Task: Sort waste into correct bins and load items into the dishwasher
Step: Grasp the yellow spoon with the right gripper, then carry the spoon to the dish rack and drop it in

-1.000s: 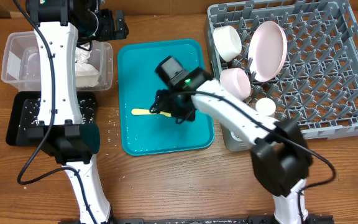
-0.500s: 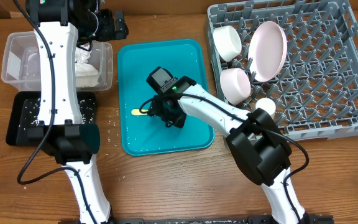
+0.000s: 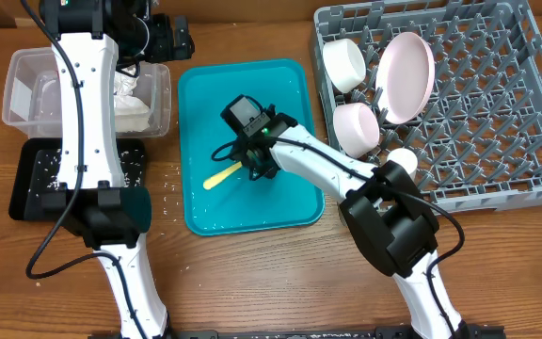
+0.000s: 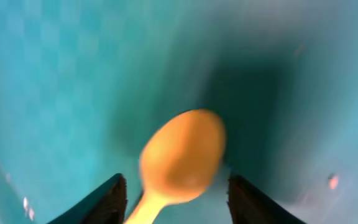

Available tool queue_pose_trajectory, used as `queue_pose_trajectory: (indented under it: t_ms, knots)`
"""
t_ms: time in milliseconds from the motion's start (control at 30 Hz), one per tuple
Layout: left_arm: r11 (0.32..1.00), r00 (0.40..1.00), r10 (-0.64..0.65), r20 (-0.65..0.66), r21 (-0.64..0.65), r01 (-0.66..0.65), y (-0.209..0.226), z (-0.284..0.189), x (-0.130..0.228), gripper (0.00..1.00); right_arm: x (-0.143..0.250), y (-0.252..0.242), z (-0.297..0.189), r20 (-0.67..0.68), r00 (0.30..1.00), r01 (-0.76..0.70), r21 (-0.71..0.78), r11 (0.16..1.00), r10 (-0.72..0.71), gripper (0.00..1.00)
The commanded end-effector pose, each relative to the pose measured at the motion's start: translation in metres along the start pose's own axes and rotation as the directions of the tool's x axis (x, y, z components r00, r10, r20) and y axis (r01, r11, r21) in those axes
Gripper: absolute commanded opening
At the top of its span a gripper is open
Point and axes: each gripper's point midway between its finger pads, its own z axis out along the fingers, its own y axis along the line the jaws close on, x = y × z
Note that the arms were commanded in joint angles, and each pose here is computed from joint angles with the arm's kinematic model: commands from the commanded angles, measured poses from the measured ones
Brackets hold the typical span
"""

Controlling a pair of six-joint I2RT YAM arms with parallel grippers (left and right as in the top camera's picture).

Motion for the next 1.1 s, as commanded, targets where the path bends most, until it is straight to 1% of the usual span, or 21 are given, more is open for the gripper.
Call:
queue_pose_trajectory:
  t_ms: [0, 67, 133, 267, 500, 533, 600, 767, 900, 1067]
  knots:
    - [1.000, 1.000, -0.004, 0.012, 0.009, 0.004, -0.002, -0.004, -0.002, 1.00, -0.009, -0.033, 0.037, 0.058, 0.998, -0.007, 0.120, 0.993, 0.000, 0.52]
    - [1.000, 1.000, -0.004, 0.012, 0.009, 0.004, -0.002, -0.004, -0.002, 1.00, -0.007, -0.036, 0.043, 0.050, 0.999, -0.005, 0.127, 0.992, -0.001, 0.47]
    - [1.000, 1.000, -0.004, 0.012, 0.009, 0.004, -0.002, -0.004, -0.002, 1.00, -0.003, -0.033, 0.047, 0.024, 0.999, 0.029, 0.110, 0.993, -0.032, 0.44]
    - [1.000, 1.000, -0.004, 0.012, 0.009, 0.004, -0.002, -0.004, -0.002, 1.00, 0.006, -0.016, 0.050, -0.035, 0.992, 0.119, 0.026, 0.993, -0.118, 0.41]
    - [1.000, 1.000, -0.004, 0.012, 0.009, 0.004, -0.002, -0.004, -0.002, 1.00, 0.026, -0.010, 0.049, -0.119, 0.981, 0.152, -0.014, 0.988, -0.152, 0.38]
    - [1.000, 1.000, -0.004, 0.012, 0.009, 0.004, -0.002, -0.004, -0.002, 1.00, 0.027, -0.011, 0.048, -0.122, 0.981, 0.152, -0.013, 0.988, -0.152, 0.36]
    - [1.000, 1.000, -0.004, 0.012, 0.009, 0.003, -0.002, -0.004, -0.002, 1.00, 0.028, -0.011, 0.048, -0.128, 0.980, 0.151, -0.014, 0.988, -0.152, 0.29]
    - [1.000, 1.000, -0.004, 0.012, 0.009, 0.003, -0.002, -0.004, -0.002, 1.00, 0.028, -0.012, 0.048, -0.132, 0.979, 0.154, -0.011, 0.988, -0.154, 0.15]
    - [1.000, 1.000, -0.004, 0.012, 0.009, 0.003, -0.002, -0.004, -0.002, 1.00, 0.028, -0.009, 0.047, -0.144, 0.967, 0.207, -0.038, 0.978, -0.210, 0.04]
    - [1.000, 1.000, -0.004, 0.012, 0.009, 0.004, -0.002, -0.004, -0.002, 1.00, 0.021, 0.001, 0.040, -0.170, 0.940, 0.278, -0.119, 0.953, -0.295, 0.04]
